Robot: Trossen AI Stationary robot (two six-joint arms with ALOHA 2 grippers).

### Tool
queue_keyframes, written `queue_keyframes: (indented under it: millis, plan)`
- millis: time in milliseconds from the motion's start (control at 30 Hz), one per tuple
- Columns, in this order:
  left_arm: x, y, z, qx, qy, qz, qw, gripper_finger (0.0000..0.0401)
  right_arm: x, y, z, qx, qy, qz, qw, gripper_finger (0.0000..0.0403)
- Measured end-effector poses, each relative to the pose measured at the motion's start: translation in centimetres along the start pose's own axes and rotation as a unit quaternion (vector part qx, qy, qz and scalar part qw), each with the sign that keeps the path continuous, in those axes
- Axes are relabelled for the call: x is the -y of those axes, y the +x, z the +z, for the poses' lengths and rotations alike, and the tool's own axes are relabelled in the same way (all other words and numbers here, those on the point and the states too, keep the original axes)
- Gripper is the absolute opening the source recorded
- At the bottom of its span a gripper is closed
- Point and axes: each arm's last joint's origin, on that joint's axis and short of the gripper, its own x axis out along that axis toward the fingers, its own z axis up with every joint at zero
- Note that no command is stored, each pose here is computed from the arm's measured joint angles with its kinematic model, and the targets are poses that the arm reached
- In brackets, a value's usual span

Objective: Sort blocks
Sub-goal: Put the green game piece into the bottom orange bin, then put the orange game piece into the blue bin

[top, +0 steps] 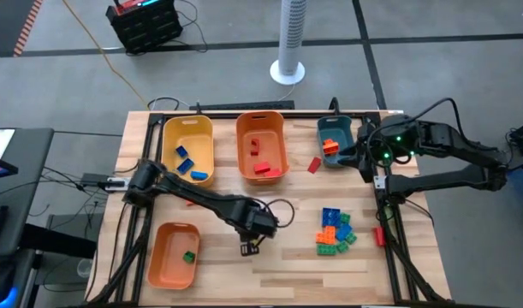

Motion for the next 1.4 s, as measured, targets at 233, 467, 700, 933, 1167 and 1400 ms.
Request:
queue_keyframes:
  millis: [233,467,700,933,1167,1400]
  plan:
    - [1.5,-7.5,-2.3,0.026,-0.055,-0.114,0.992,0.0085,0.1,1.0,0.5,-0.004,-0.022,-0.01,1.0,0.0177]
    - [5.6,-7.6,-8.5,-0.139,-0.047,-0.1,0.984,0.0085,0.0,1.9,0.8,-0.012,-0.035,-0.009,0.999,0.0177]
    - [6.8,-5.1,-14.1,-0.205,-0.106,-0.129,0.965,0.0085,-0.8,2.3,0.9,-0.008,-0.045,0.014,0.999,0.0177]
    - [2.5,-4.6,-18.7,-0.198,-0.238,-0.12,0.943,0.0085,-1.2,2.3,0.7,-0.014,-0.035,0.026,0.999,0.0177]
    - [-0.7,-4.9,-20.8,-0.195,-0.299,-0.122,0.926,0.0201,-1.2,2.3,0.7,-0.014,-0.029,0.024,0.999,0.0177]
    - [-3.3,-7.8,-19.1,-0.161,-0.319,-0.196,0.913,0.0282,-1.1,2.3,0.8,-0.005,-0.025,0.003,1.0,0.0177]
